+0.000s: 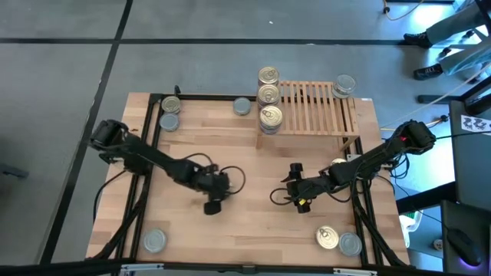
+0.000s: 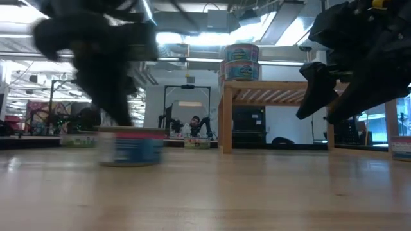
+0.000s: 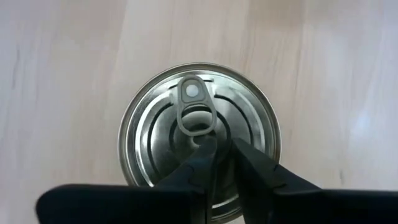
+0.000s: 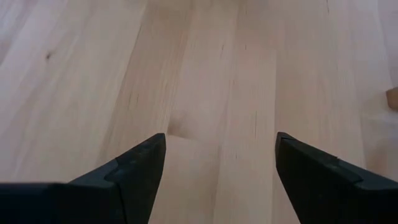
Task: Stack canned seafood by type on shelf
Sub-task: Put the blue-pink tuna can on the shelf
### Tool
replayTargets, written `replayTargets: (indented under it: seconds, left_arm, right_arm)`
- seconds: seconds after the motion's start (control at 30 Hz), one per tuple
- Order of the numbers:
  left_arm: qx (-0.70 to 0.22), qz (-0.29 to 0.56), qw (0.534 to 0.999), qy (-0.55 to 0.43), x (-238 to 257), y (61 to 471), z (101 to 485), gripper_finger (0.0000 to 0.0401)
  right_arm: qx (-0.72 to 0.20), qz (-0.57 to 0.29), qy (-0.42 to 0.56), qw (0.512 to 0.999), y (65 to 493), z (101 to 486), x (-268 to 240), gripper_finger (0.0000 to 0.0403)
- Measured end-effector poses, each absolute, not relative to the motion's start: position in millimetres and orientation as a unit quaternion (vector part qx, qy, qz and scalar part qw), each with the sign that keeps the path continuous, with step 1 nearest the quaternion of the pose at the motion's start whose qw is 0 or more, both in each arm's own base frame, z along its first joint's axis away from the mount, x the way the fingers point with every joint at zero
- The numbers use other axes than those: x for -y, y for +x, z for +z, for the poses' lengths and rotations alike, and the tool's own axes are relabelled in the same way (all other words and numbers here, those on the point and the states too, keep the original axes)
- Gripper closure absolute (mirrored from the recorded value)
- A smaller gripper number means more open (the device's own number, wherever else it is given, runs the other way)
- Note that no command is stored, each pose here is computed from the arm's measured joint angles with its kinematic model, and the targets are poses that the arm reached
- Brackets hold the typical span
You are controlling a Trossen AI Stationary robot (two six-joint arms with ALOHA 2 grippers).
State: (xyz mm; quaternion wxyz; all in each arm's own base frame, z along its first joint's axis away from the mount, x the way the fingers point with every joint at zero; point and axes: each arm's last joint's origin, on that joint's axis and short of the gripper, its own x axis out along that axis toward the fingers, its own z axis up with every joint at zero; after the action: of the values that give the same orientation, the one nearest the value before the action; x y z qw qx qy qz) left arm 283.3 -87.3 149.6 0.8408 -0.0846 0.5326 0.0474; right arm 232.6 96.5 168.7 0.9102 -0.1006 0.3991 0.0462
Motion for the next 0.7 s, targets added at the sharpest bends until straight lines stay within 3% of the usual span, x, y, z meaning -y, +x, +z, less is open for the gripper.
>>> replayTargets:
  seconds: [0.23,0.53,0.7]
  left_arm:
    - [-0.446,0.014,0.893,-0.053,75.2,319.8,130.6,0.0367]
    - [-0.383,-0.003,0.923,-0.040,70.0,329.8,138.3,0.0368]
    - [-0.362,0.002,0.931,-0.049,63.3,328.4,154.2,0.0333]
  right_arm:
    - [-0.399,0.046,-0.100,0.910,232.7,168.8,-96.6,0.0111]
    - [-0.387,0.050,-0.093,0.916,234.6,170.6,-97.6,0.0111]
    - [-0.385,0.055,-0.090,0.917,235.0,171.0,-98.2,0.0111]
